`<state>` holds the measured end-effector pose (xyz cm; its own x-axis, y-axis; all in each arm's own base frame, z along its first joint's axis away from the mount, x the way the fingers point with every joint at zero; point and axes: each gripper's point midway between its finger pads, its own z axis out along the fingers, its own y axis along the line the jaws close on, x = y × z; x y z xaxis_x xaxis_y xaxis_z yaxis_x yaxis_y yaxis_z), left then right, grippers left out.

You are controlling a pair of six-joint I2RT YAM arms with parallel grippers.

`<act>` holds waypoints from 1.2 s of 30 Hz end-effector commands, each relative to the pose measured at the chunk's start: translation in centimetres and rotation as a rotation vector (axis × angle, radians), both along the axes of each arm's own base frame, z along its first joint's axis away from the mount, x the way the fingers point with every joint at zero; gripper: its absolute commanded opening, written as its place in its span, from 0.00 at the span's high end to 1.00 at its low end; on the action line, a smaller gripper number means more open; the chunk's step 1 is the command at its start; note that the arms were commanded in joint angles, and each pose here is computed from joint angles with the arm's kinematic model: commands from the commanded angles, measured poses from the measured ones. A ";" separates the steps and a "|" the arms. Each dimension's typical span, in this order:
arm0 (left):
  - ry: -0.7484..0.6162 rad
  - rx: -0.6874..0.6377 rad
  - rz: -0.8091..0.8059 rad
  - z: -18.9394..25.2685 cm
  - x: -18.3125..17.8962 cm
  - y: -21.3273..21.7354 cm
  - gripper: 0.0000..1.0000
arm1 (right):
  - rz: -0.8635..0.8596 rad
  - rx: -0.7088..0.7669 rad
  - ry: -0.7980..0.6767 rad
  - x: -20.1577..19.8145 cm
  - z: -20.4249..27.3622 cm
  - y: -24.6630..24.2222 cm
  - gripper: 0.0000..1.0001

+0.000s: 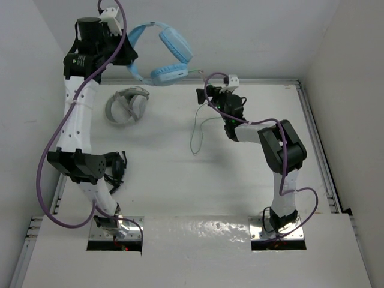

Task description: Wrap the headphones

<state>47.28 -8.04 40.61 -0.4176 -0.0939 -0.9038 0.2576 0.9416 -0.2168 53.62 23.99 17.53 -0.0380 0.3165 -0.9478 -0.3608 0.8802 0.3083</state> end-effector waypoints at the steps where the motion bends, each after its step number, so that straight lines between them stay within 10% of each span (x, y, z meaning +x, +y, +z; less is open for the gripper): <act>1: -0.169 -0.115 0.000 6.4 0.0 -0.4 1.00 | -0.088 0.158 -0.017 1.3 1.9 -0.9 0.06; 23: -0.172 -0.186 0.058 7.1 1.1 0.7 1.00 | 0.013 0.182 0.322 -1.3 -9.7 7.7 0.20; 32: -0.135 -0.252 0.103 6.5 1.1 2.7 1.00 | -0.067 0.138 0.424 0.0 -12.6 7.7 0.92; 36: -0.137 -0.241 0.137 6.4 1.2 4.0 1.00 | -0.079 0.073 0.444 -0.7 -13.1 6.8 1.00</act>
